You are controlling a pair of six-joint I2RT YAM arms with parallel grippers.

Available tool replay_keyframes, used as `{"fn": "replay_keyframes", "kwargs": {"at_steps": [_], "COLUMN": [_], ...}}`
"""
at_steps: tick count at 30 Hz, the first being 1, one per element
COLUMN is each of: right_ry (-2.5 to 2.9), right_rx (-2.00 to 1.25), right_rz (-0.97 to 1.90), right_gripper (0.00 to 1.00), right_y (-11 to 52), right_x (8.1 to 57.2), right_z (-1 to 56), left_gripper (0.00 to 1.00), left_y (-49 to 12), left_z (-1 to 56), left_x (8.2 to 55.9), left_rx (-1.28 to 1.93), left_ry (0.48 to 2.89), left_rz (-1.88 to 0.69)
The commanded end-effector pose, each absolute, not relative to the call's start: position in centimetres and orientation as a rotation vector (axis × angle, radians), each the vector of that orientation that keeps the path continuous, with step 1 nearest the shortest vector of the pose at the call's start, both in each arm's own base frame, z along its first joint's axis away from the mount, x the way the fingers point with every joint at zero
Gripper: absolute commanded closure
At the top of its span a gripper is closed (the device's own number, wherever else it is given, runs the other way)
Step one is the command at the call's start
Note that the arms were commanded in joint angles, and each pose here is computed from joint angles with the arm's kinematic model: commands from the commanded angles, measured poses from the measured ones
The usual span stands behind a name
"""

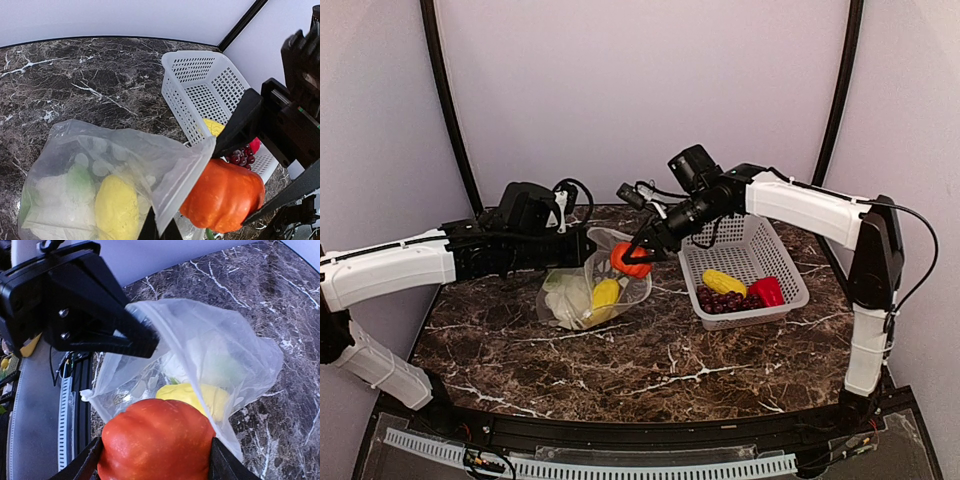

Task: Place the food in the zip-top bag and seal the zipper
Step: Place the fake vegetable in the zipper food storage bag.

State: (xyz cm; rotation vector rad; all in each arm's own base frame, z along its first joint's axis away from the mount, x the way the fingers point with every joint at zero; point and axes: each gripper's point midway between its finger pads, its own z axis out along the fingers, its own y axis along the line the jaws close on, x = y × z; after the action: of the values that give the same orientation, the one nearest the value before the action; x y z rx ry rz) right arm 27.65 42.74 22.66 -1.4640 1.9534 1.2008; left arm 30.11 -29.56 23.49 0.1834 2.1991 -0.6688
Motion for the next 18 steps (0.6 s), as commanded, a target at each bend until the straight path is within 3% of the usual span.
{"fn": "replay_keyframes", "kwargs": {"at_steps": [1, 9, 14, 18], "right_ry": [1.958, 1.979, 1.976, 1.941], "right_rx": [-1.396, -1.374, -1.373, -1.398], "right_rz": [1.089, 1.111, 1.188, 1.152], "right_gripper": [0.54, 0.53, 0.29, 0.24], "right_y": [44.7, 47.1, 48.2, 47.1], "right_x": [30.2, 31.3, 30.7, 30.0], "right_z": [22.3, 21.3, 22.7, 24.3], "left_gripper": [0.99, 0.99, 0.99, 0.99], "left_y": [-29.1, -28.8, -27.9, -27.1], "left_z": [24.1, 24.4, 24.5, 24.6], "left_x": [29.6, 29.7, 29.7, 29.5], "left_rx": [0.169, 0.142, 0.119, 0.098], "left_ry": [2.182, 2.166, 2.157, 2.144], "left_rz": [-0.688, -0.694, -0.661, -0.640]}}
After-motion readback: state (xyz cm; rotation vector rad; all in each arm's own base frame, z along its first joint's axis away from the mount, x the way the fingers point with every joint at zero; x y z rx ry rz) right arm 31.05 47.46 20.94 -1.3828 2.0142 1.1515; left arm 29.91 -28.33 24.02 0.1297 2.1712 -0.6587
